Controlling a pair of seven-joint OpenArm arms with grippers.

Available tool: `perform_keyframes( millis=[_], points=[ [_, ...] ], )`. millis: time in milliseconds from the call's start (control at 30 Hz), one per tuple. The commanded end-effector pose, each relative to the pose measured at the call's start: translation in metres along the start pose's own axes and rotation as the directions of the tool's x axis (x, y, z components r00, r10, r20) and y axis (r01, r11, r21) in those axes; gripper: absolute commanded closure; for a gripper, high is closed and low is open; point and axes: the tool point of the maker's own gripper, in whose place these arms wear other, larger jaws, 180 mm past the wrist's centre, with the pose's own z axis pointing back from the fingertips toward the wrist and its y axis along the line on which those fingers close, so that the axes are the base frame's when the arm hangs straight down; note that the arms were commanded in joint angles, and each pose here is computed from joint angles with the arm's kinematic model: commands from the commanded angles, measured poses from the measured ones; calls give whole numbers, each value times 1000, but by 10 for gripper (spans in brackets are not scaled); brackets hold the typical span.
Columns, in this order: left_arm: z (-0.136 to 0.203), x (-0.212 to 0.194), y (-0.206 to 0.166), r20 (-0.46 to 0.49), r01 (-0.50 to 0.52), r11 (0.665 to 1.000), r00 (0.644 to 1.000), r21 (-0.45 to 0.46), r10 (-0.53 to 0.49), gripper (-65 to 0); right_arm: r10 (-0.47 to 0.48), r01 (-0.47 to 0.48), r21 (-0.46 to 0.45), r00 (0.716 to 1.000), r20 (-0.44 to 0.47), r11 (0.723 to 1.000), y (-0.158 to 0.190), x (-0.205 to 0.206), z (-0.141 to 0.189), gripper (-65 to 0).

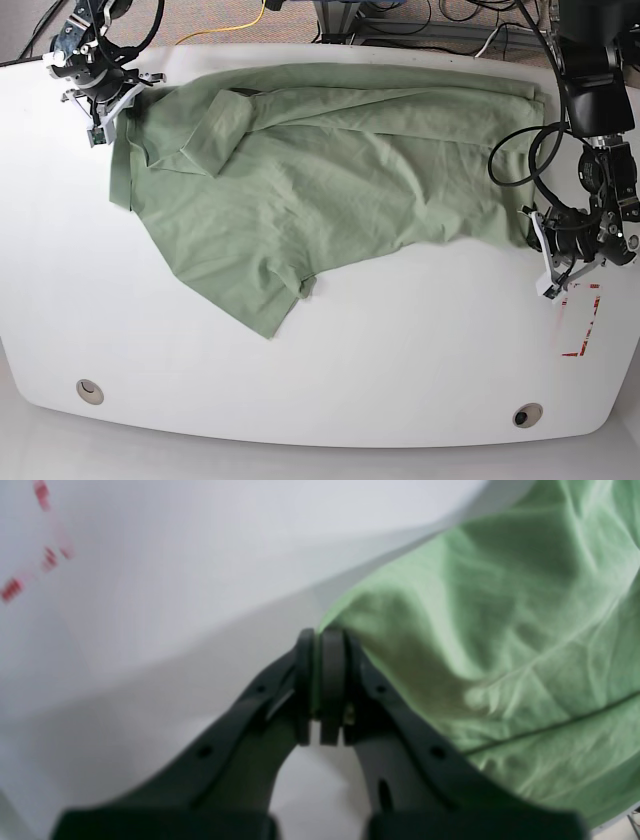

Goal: Layout the t-shirt on the table in an organized manner, then fold the t-shirt properly
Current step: 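Drag the side edge outward with the left gripper, flattening the polo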

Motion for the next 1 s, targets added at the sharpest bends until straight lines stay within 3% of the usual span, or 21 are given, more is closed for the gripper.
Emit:
perform_keyframes(
  millis=[0,333,967],
  points=[
    [13,20,16,22,49,997,999,61,-50,0,11,-11,-16,1000,-21,1000,-5,-4,3,-13],
    [18,35,29,26,110,985,993,134,-114,0,11,-11,-16,1000,-21,1000,-5,-4,3,-13],
    [39,35,61,19,125,967,991,223,-133,0,15,-16,-22,1000,-24,1000,-7,-3,3,-13]
  ],
)
